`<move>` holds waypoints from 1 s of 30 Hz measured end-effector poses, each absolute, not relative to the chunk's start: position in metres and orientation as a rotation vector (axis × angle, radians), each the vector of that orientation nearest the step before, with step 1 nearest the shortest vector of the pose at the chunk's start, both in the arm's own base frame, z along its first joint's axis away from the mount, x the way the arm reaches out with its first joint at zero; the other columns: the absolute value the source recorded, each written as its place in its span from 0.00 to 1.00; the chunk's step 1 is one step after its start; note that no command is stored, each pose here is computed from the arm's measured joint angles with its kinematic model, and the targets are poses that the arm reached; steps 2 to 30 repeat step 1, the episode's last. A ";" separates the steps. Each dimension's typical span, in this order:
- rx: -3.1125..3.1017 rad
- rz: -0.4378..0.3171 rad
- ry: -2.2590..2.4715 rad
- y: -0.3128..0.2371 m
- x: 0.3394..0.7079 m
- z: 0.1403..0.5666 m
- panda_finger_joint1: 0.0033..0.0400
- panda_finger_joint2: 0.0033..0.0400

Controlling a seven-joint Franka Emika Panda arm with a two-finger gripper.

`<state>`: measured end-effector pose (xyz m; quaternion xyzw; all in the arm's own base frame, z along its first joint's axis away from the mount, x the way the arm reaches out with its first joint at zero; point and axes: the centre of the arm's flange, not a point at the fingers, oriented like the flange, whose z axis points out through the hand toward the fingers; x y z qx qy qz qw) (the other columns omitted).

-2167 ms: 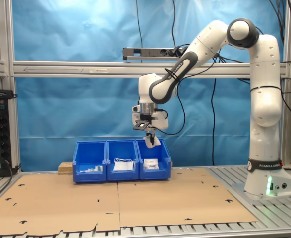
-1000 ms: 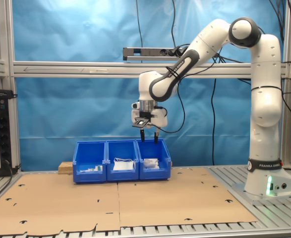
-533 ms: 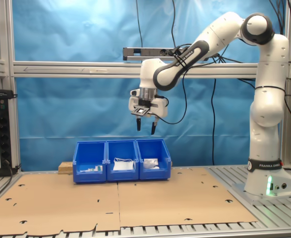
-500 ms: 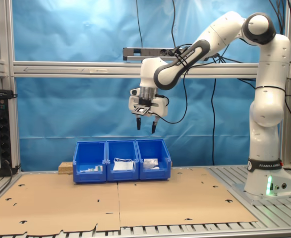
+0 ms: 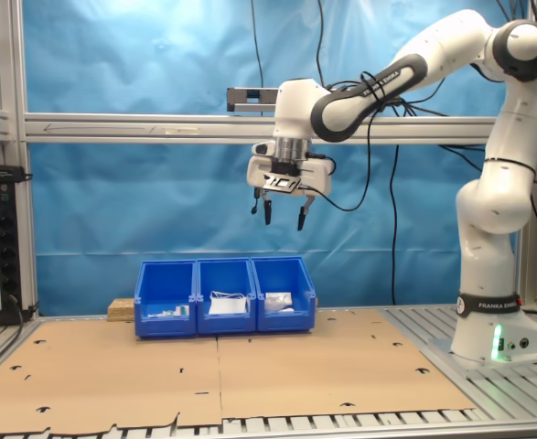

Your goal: Pick and place sorting task of medical equipment.

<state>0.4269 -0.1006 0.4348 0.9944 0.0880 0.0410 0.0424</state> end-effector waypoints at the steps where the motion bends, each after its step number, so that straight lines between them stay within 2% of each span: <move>1: 3.042 0.124 0.284 -0.096 0.425 0.439 1.00 1.00; 30: 3.042 0.124 0.284 -0.096 0.425 0.439 1.00 1.00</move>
